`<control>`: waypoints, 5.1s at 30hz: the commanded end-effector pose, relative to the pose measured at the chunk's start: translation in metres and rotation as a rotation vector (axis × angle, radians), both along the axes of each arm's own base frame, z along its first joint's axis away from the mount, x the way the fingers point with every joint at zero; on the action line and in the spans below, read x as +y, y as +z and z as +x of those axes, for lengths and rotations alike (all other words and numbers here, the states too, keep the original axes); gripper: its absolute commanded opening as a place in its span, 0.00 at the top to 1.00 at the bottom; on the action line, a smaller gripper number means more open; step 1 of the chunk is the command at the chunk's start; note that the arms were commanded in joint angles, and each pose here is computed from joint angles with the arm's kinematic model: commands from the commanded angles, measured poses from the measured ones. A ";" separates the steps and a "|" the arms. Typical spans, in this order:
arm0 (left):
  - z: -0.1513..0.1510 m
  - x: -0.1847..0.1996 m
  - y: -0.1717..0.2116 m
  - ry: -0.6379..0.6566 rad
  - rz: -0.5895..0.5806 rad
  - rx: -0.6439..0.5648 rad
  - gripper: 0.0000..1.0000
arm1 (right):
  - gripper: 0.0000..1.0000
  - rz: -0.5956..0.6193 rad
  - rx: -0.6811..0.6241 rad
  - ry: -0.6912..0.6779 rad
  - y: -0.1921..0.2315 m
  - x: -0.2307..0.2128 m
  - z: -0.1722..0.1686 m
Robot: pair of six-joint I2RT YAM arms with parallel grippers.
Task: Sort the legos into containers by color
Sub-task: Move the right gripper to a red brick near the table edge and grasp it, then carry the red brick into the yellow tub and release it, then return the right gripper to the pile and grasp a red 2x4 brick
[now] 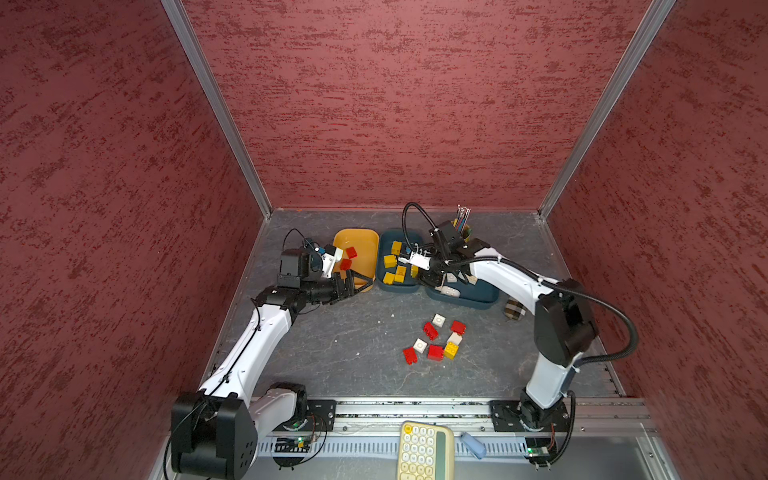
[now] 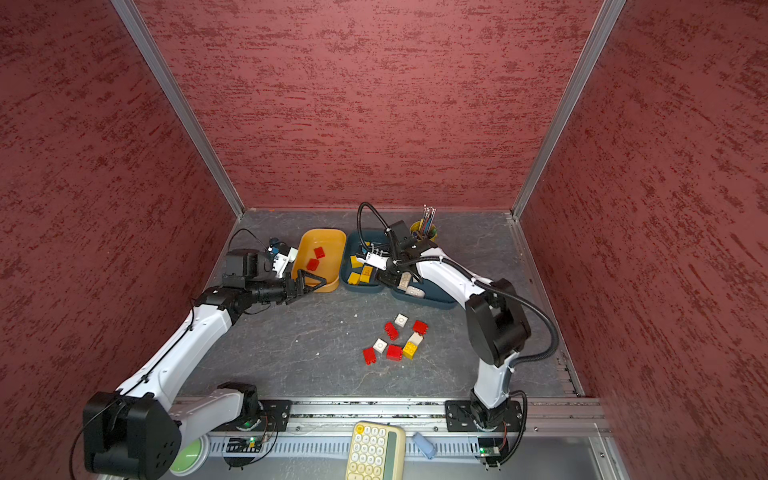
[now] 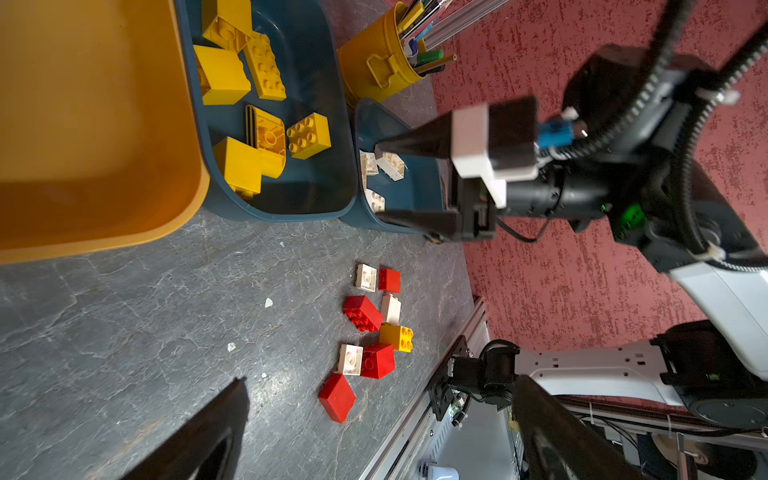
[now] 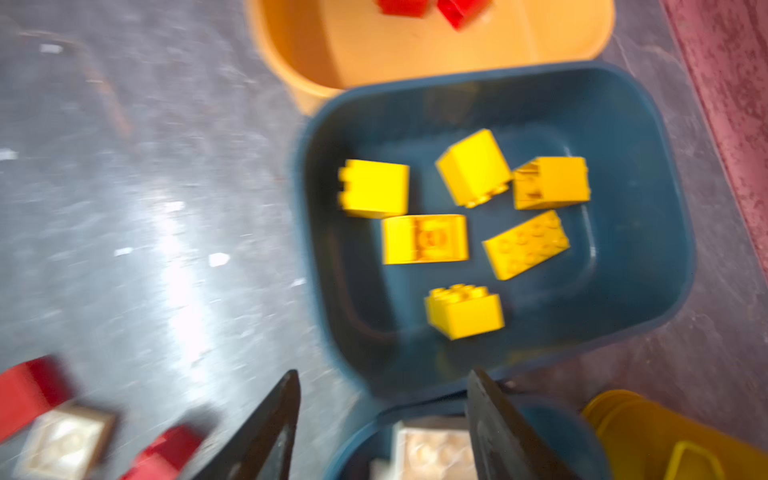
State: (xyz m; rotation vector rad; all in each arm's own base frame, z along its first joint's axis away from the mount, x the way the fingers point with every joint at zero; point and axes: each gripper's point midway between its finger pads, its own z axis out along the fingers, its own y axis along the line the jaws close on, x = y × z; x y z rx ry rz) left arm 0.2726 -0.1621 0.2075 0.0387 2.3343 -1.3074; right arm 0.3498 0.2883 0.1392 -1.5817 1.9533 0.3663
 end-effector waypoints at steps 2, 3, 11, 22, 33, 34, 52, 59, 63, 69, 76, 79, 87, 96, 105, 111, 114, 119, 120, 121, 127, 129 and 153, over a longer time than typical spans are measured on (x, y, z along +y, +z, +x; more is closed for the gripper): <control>0.002 0.003 0.008 -0.004 0.019 -0.027 0.01 | 0.32 0.063 0.063 0.067 -0.003 0.017 -0.064; 0.001 0.004 0.008 -0.003 0.021 -0.025 0.01 | 0.32 0.062 0.083 0.058 -0.006 0.018 -0.074; -0.001 0.009 0.005 0.020 0.025 -0.017 0.01 | 0.26 0.217 0.363 -0.257 -0.006 0.040 -0.135; -0.003 0.011 -0.001 0.017 0.019 -0.011 0.01 | 0.30 0.143 0.661 -0.541 -0.048 0.042 -0.216; -0.003 0.013 -0.005 0.016 0.001 -0.015 0.01 | 0.37 -0.064 0.632 -0.657 -0.098 0.024 -0.224; -0.003 0.013 -0.005 0.017 -0.001 -0.014 0.01 | 0.37 -0.069 0.628 -0.659 -0.099 0.025 -0.223; 0.001 0.014 -0.006 0.013 -0.014 -0.011 0.00 | 0.40 -0.106 0.561 -0.667 -0.087 0.022 -0.214; 0.000 0.014 -0.006 0.014 -0.011 -0.014 0.01 | 0.42 -0.142 0.548 -0.650 -0.103 0.030 -0.209; -0.001 0.015 -0.006 0.014 -0.009 -0.012 0.01 | 0.43 -0.133 0.527 -0.644 -0.104 0.038 -0.202; -0.003 0.015 -0.006 0.016 -0.010 -0.011 0.01 | 0.49 -0.168 0.475 -0.672 -0.111 0.042 -0.188; -0.003 0.016 -0.008 0.022 -0.011 -0.009 0.01 | 0.56 -0.211 0.446 -0.691 -0.118 0.040 -0.184; -0.003 0.017 -0.011 0.025 -0.011 0.005 0.01 | 0.59 -0.247 0.412 -0.692 -0.121 0.038 -0.181; -0.002 0.021 -0.009 0.040 -0.007 0.000 0.01 | 0.76 -0.133 0.434 -0.672 -0.089 0.048 -0.172; 0.002 0.029 -0.004 0.080 0.020 -0.005 0.01 | 0.80 0.216 0.484 -0.579 -0.006 0.079 -0.096; 0.001 0.040 -0.002 0.132 0.052 0.001 0.01 | 0.80 0.425 0.458 -0.508 0.038 0.130 0.003; 0.002 0.045 -0.003 0.153 0.061 0.003 0.01 | 0.80 0.460 0.372 -0.547 0.030 0.153 0.069; 0.003 0.045 -0.002 0.157 0.061 -0.003 0.01 | 0.77 0.450 0.321 -0.574 0.015 0.160 0.097; 0.007 0.047 -0.002 0.166 0.062 -0.008 0.01 | 0.73 0.435 0.210 -0.629 0.000 0.165 0.140; 0.007 0.047 -0.002 0.165 0.061 -0.009 0.01 | 0.72 0.431 0.191 -0.637 -0.004 0.166 0.148; 0.008 0.047 -0.002 0.167 0.061 -0.010 0.01 | 0.72 0.432 0.177 -0.643 -0.005 0.167 0.155; 0.011 0.048 -0.006 0.172 0.059 -0.005 0.01 | 0.59 0.431 0.098 -0.685 -0.019 0.162 0.187; 0.012 0.047 -0.007 0.170 0.053 -0.001 0.01 | 0.48 0.433 0.095 -0.674 -0.015 0.162 0.190; 0.013 0.038 -0.017 0.146 0.026 0.038 0.01 | 0.30 0.160 0.317 -0.682 0.008 -0.003 -0.030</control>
